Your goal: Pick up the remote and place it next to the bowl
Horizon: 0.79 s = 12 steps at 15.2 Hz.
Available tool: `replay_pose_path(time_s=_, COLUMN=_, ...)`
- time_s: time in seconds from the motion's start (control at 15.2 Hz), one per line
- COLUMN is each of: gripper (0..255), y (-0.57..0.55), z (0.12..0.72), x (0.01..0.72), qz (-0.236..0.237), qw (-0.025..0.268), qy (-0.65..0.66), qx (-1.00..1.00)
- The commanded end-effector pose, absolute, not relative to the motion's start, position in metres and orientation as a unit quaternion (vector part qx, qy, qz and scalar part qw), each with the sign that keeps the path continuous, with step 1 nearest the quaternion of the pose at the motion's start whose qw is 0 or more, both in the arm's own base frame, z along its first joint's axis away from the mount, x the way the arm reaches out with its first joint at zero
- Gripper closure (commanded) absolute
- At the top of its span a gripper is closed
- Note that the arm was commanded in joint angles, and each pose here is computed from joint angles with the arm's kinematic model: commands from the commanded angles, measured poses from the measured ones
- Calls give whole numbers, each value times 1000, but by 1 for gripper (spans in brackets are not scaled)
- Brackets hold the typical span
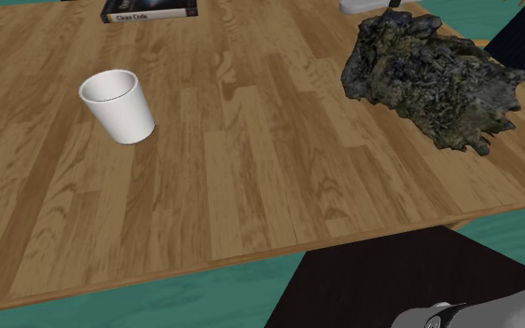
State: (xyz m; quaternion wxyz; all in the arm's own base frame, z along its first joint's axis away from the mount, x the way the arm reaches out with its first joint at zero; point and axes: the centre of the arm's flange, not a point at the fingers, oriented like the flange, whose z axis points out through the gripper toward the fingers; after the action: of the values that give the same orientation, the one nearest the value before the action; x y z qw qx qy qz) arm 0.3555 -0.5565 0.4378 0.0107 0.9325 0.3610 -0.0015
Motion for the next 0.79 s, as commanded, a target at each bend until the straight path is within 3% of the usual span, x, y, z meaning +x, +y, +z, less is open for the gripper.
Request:
replay_pose_path(time_s=0.0, gripper=255, y=-558, z=427, x=355, qz=-1, qw=11, qy=361, qx=933)
replay_pose_path(time_s=0.73, gripper=255, y=-558, z=369, x=355, qz=-1, qw=11, qy=361, qx=933)
